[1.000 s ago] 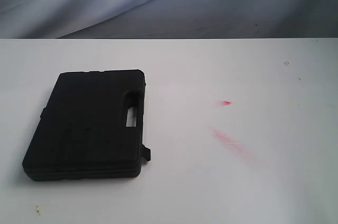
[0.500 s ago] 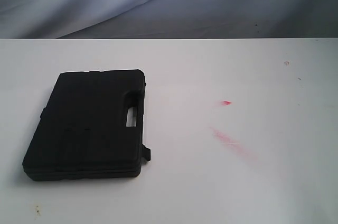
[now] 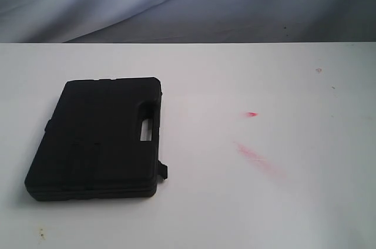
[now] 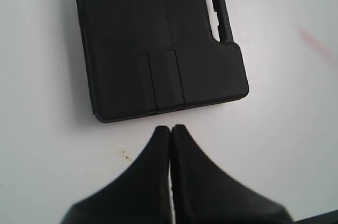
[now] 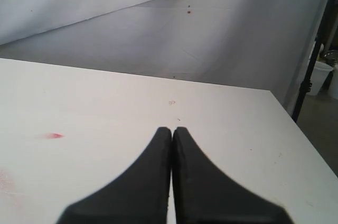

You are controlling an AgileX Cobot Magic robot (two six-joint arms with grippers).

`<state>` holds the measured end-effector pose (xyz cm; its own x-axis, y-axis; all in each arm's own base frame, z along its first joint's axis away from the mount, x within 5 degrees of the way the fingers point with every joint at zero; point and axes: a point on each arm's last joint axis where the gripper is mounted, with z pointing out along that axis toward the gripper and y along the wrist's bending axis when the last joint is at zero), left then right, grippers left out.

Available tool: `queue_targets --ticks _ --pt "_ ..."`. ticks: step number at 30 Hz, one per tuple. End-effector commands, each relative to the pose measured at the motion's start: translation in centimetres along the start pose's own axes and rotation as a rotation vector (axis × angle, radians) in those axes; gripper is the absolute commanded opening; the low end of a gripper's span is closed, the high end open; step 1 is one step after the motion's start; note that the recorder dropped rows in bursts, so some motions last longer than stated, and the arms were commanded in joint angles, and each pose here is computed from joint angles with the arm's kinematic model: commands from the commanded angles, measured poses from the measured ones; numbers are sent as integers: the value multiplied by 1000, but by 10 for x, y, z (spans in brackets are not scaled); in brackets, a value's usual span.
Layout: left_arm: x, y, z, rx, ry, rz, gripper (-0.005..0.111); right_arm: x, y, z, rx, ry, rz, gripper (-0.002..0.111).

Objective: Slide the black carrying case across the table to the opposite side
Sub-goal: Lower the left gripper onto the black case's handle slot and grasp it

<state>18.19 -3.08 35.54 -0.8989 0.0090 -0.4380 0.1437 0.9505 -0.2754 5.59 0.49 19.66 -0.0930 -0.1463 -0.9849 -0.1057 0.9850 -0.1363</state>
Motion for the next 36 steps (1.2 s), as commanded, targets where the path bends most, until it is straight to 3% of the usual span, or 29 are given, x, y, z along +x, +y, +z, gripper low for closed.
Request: queue_targets --ticks 1,5,13,19,24,33,36 --pt "-13 1 24 40 81 -58 0 1 0 0 6 1 10 0" --pt "-14 -13 46 42 173 -28 0 1 0 0 6 1 10 0" --pt "-21 -55 102 -77 176 5 0 1 0 0 6 1 10 0" --pt "-25 -81 158 -66 203 20 0 1 0 0 6 1 10 0" --pt "-47 -100 187 -70 222 26 0 1 0 0 6 1 10 0" --pt "-67 -108 229 -63 177 0 0 1 0 0 6 1 10 0" --pt "-71 -109 249 -68 170 -58 0 1 0 0 6 1 10 0"
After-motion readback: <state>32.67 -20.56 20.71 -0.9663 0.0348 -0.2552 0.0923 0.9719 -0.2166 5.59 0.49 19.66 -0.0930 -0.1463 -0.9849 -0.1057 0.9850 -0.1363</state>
